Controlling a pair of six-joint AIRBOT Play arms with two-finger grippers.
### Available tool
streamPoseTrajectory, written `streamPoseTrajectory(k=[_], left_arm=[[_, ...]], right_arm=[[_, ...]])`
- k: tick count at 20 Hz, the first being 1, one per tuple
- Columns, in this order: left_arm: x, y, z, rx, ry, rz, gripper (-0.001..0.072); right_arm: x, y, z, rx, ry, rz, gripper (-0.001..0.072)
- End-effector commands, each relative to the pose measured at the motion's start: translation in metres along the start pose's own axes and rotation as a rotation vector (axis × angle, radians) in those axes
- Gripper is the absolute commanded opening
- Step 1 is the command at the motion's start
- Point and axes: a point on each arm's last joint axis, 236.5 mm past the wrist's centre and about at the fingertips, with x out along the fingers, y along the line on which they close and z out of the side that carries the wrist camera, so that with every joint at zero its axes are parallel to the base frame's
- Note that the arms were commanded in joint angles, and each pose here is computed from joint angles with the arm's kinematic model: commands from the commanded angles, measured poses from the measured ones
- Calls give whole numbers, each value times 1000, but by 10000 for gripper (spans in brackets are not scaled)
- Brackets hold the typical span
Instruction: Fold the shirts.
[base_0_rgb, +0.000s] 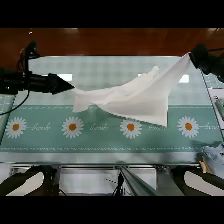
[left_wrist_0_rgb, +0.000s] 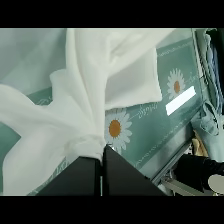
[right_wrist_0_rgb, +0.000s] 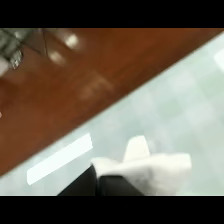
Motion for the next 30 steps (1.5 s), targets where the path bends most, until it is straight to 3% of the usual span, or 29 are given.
streamPoseTrajectory(k=[1, 2, 4, 6, 8, 10, 12, 16, 19, 25, 26, 27, 29, 30], left_arm=[[10, 11, -19, -45, 43, -2, 24], [12, 13, -23, -53, 50, -3, 24], [14, 15, -27, -60, 59, -2, 24], [15, 18, -27, -49, 51, 5, 24], [16, 22, -24, -50, 35, 16, 23], [17, 25, -23, -53, 25, 23, 24], [17, 26, -23, -55, 25, 23, 24], [17, 26, -23, -55, 24, 24, 24], [17, 26, -23, -55, 25, 23, 24], [17, 26, -23, -55, 24, 24, 24], [17, 26, -22, -55, 23, 24, 24], [17, 26, -22, -55, 21, 26, 24], [17, 27, -21, -50, 17, 28, 24], [16, 27, -18, -44, 7, 32, 24]], right_arm=[[6, -24, -41, -118, 182, -71, 408], [-4, -30, -45, -175, 216, -93, 471], [-35, -53, -42, -300, 276, -177, 470], [-82, -107, -45, -428, 405, -373, 466], [-132, -160, -64, -423, 595, -540, 458], [-143, -172, -107, -291, 718, -466, 464], [-137, -158, -158, -112, 791, -306, 537], [-134, -150, -244, 73, 902, -195, 546], [-116, -140, -270, 144, 857, -159, 546], [-84, -121, -299, 110, 828, -197, 543], [-80, -119, -307, 115, 838, -206, 531], [-75, -116, -312, 110, 839, -206, 471], [-62, -106, -309, 106, 789, -186, 146], [-58, -97, -300, 118, 764, -163, 52]])
